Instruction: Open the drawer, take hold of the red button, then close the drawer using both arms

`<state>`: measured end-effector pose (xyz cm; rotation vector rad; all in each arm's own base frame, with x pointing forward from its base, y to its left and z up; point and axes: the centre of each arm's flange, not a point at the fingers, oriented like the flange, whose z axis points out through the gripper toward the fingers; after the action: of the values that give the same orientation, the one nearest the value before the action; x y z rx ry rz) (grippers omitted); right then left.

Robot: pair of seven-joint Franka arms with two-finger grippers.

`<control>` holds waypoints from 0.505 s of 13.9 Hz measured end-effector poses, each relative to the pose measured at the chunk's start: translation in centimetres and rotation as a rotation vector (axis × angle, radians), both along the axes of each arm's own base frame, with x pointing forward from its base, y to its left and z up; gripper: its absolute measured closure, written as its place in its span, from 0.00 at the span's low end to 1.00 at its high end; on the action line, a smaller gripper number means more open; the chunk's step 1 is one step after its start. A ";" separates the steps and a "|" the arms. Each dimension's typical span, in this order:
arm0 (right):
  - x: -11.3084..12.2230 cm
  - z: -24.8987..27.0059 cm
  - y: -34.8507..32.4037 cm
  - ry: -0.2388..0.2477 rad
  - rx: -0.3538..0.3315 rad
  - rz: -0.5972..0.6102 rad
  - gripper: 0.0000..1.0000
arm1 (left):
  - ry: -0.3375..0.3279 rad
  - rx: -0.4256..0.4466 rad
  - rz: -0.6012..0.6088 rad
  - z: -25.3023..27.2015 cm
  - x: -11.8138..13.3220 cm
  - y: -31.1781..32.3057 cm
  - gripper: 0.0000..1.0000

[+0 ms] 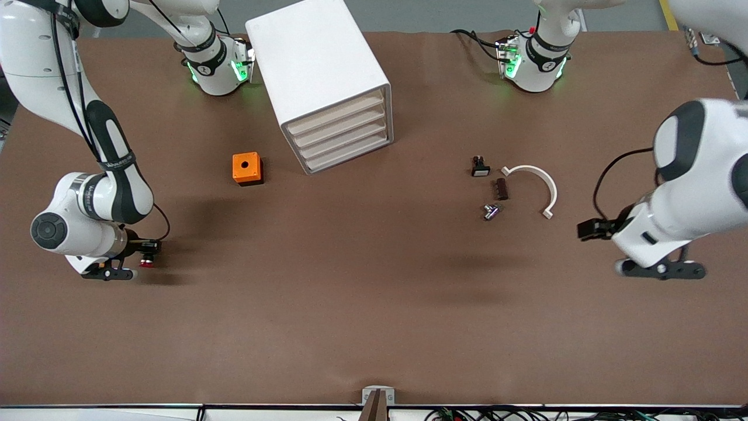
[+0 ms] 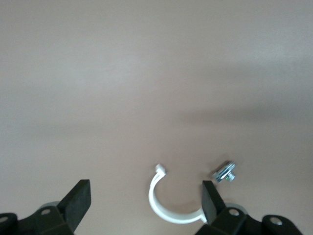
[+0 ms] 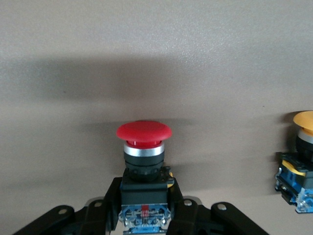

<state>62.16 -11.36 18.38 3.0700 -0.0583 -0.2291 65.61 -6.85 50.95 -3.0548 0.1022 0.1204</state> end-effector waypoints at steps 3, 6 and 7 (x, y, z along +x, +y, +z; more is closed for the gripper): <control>0.0 0.0 0.0 -0.001 0.000 0.000 0.45 | 0.026 0.008 0.030 6.2 -3.8 1.9 0.00; 0.3 0.4 0.0 -0.009 -0.001 0.001 0.14 | 0.013 -0.009 0.043 11.1 -7.1 2.4 0.00; 0.4 0.8 0.0 -0.013 -0.001 0.000 0.05 | 0.015 -0.019 0.054 11.9 -7.8 3.0 0.00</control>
<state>62.59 -11.34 19.21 3.0702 -0.0585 -0.2087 57.80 -3.90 62.84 -3.0766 0.0217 0.1472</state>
